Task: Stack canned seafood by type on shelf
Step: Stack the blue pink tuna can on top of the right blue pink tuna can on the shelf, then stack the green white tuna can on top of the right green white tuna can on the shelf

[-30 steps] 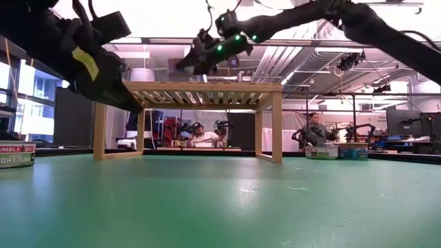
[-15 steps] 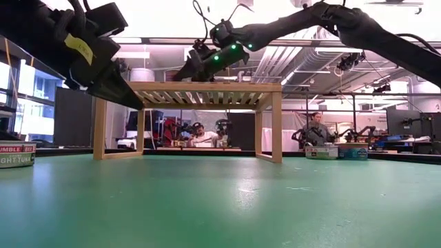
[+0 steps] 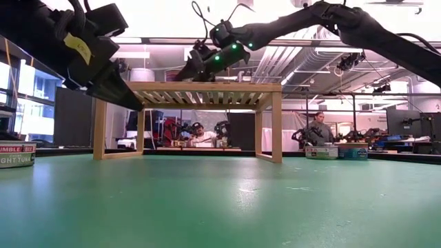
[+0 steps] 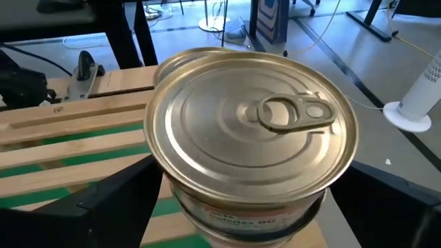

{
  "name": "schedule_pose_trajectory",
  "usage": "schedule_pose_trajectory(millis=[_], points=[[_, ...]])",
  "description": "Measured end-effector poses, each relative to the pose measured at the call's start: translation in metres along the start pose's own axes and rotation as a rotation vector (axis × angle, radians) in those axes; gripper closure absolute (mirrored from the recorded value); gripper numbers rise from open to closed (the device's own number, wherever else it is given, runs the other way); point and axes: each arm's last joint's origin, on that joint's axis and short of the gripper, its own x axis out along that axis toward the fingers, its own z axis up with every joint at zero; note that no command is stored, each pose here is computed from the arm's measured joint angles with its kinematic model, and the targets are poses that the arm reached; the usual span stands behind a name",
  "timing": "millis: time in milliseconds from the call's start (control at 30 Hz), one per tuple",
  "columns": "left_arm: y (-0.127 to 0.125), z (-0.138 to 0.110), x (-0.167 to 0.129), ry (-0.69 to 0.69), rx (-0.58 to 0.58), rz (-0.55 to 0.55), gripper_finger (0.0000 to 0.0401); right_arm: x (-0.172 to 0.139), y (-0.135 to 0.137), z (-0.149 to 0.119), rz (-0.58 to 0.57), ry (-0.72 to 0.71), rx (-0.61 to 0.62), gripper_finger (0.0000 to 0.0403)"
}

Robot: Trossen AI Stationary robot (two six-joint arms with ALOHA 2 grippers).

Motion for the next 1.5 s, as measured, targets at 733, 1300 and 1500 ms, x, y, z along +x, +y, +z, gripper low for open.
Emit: schedule_pose_trajectory(millis=[733, 1300, 1500], points=[[-0.002, 0.001, 0.000, -0.004, -0.019, -0.013, 0.0401, -0.019, -0.001, 0.007, -0.072, 0.100, -0.007, 0.0004], [-0.003, 0.002, 0.000, -0.012, -0.052, -0.020, 0.0401, -0.081, 0.012, 0.028, -0.143, 0.272, -0.052, 0.0004], [-0.004, 0.002, -0.001, -0.016, -0.066, -0.027, 0.0401, -0.102, 0.037, 0.027, -0.089, 0.435, -0.057, 0.0004]])
